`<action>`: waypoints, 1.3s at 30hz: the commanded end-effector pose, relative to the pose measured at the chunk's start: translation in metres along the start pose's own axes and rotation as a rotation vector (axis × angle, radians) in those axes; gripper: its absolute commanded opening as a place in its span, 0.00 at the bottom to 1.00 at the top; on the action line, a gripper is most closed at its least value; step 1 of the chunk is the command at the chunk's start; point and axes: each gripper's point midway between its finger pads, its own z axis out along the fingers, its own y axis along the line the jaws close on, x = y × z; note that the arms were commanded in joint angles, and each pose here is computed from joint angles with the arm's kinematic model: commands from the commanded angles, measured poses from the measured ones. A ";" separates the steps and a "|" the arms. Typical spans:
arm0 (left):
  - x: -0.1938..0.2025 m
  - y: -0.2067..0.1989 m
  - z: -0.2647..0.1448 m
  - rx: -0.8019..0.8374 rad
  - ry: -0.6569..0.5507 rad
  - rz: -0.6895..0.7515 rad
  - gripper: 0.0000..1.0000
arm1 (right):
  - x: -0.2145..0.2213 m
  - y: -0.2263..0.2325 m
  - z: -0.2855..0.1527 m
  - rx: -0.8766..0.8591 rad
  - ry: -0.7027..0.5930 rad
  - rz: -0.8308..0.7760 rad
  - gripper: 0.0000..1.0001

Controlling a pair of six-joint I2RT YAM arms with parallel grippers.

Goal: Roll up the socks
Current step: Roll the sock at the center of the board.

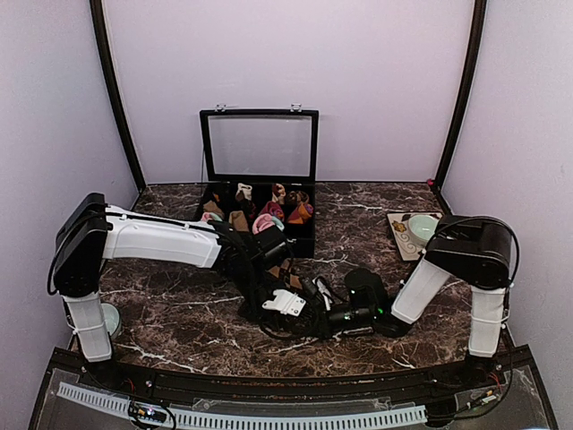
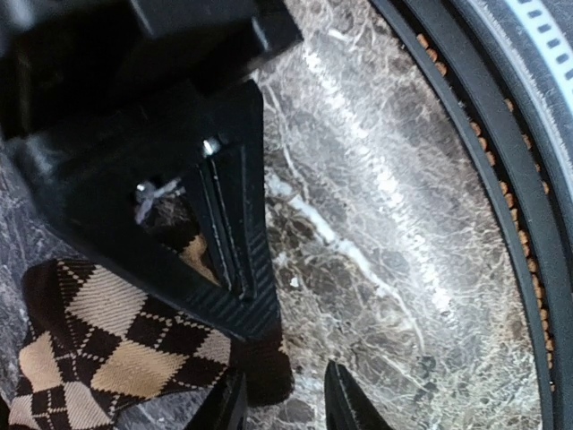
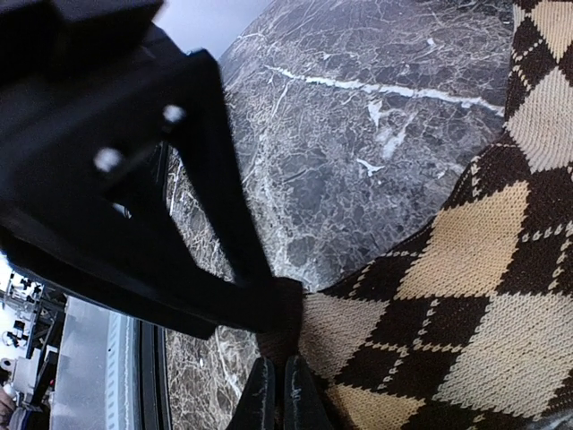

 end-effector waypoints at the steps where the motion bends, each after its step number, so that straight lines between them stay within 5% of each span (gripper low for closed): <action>1: -0.001 0.003 0.004 -0.013 0.001 0.000 0.33 | 0.109 -0.058 -0.026 0.233 0.316 0.301 0.00; 25: 0.020 -0.001 0.032 -0.037 0.049 -0.086 0.27 | 0.119 -0.066 -0.031 0.298 0.396 0.315 0.00; 30: 0.017 0.007 0.033 -0.060 0.044 -0.102 0.01 | 0.114 -0.065 -0.032 0.305 0.391 0.302 0.00; 33: 0.014 0.006 0.032 -0.047 0.032 -0.119 0.00 | 0.110 -0.063 -0.031 0.306 0.383 0.290 0.00; 37: 0.010 0.010 0.028 -0.066 0.020 -0.155 0.21 | 0.109 -0.064 -0.031 0.316 0.391 0.285 0.00; 39: 0.005 0.013 0.020 -0.093 -0.001 -0.164 0.53 | 0.112 -0.065 -0.030 0.315 0.400 0.293 0.00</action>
